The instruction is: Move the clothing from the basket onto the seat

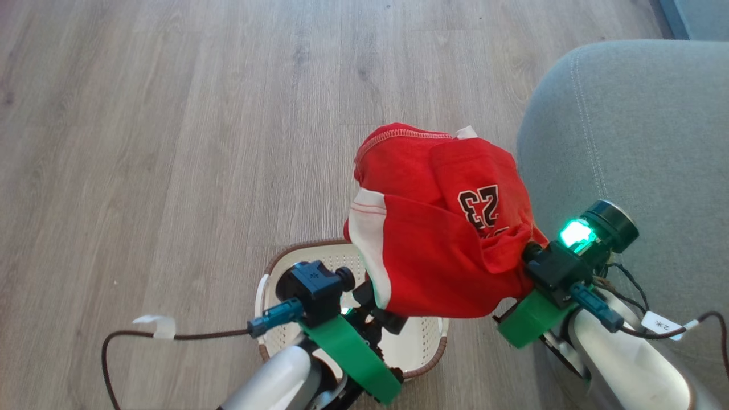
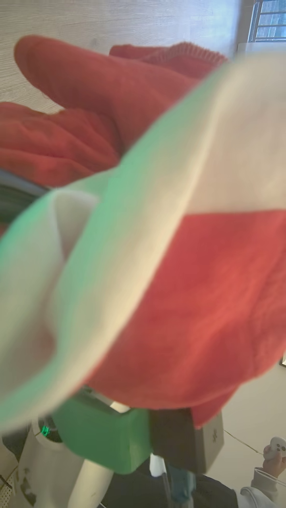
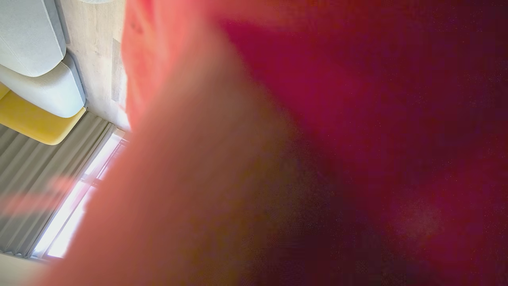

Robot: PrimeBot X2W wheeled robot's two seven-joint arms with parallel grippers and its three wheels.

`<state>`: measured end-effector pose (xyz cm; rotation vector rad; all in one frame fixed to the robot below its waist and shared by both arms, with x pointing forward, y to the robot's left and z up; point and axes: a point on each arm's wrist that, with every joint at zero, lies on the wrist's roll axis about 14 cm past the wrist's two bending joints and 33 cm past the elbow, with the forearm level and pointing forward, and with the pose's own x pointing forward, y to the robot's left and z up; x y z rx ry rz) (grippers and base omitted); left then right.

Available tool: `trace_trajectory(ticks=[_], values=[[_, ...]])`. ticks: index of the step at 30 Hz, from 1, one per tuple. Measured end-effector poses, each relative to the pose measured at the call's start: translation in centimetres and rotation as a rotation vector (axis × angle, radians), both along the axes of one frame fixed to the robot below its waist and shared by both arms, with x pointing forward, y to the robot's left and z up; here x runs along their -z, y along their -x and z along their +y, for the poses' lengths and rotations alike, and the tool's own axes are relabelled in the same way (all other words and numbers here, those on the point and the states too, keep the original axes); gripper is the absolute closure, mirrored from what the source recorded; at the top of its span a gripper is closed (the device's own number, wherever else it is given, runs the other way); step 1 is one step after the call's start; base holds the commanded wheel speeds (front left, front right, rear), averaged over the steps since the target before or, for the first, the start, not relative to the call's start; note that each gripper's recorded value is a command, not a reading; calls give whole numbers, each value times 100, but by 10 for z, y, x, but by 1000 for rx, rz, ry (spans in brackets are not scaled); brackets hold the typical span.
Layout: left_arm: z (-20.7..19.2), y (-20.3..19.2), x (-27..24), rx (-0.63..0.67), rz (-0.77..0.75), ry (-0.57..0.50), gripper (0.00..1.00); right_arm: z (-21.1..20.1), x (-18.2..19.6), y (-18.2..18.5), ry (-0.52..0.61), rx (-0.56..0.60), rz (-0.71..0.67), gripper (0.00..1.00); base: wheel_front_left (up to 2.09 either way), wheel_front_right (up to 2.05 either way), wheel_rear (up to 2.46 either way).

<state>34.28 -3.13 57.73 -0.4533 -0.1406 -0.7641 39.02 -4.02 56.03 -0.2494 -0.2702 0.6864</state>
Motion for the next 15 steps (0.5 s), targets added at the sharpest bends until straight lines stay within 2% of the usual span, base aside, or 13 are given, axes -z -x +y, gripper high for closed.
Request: trace_trajectory(ticks=[1,2,3,4,5,12,15], values=[[0,0,0,-1,-7,-7,91,1,0,1,0,-2,-1,100,0,0,0],[0,1,-1,-2,-15,-15,61,1,-1,1,1,-3,-3,100,0,0,0],[0,1,-2,-4,-21,-18,48,1,-2,1,0,-4,-6,100,0,0,0],[1,1,-3,-7,-24,-17,20,1,-3,2,-1,-4,-8,100,0,0,0],[1,2,-4,-5,-27,-15,0,1,-4,1,-3,-2,-11,100,0,0,0],[14,-8,-9,-63,-50,-18,0,-7,-18,-6,-51,43,-35,100,0,0,0],[15,-8,1,-75,-46,-60,0,-16,-22,-11,-62,75,-44,100,0,0,0]])
